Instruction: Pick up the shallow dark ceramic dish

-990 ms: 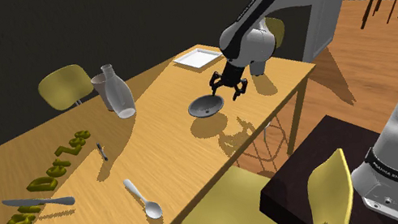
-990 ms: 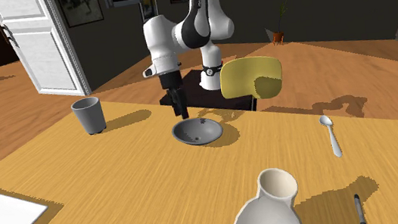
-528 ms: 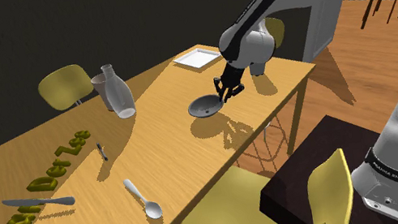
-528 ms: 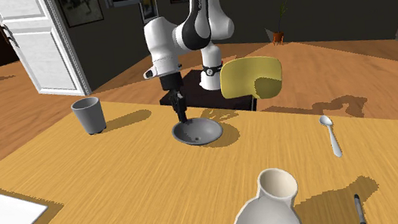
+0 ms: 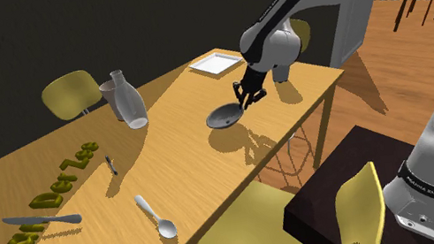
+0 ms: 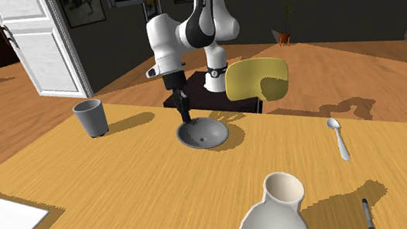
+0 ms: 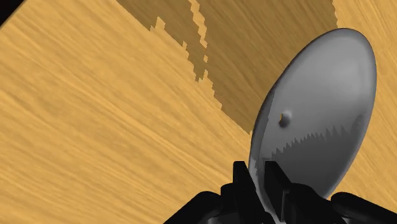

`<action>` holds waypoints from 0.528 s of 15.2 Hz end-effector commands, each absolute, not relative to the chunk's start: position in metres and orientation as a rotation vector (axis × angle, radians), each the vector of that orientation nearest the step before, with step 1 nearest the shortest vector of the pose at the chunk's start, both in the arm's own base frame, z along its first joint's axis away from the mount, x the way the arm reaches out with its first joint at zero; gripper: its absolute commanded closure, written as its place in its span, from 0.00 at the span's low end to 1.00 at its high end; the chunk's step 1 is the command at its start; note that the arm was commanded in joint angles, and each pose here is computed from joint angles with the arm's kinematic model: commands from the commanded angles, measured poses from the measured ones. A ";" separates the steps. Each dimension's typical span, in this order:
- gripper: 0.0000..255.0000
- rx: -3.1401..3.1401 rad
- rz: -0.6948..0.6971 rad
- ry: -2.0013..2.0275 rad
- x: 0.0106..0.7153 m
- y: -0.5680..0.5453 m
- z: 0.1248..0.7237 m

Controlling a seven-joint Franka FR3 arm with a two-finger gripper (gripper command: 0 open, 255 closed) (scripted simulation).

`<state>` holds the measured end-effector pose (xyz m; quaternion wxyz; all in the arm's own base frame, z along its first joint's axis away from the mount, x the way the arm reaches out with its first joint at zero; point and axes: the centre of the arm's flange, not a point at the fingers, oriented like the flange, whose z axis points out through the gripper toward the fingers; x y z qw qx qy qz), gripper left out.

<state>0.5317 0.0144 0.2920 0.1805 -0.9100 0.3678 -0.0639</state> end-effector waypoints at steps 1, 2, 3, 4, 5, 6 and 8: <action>1.00 -2.571 -0.180 1.039 0.532 0.015 0.302; 1.00 -2.571 -0.180 1.039 0.532 0.015 0.308; 1.00 -2.571 -0.180 1.039 0.532 0.015 0.313; 1.00 -2.571 -0.180 1.039 0.532 0.015 0.318; 1.00 -2.571 -0.180 1.039 0.532 0.015 0.323; 1.00 -2.571 -0.180 1.039 0.532 0.015 0.329; 1.00 -2.571 -0.180 1.039 0.532 0.015 0.339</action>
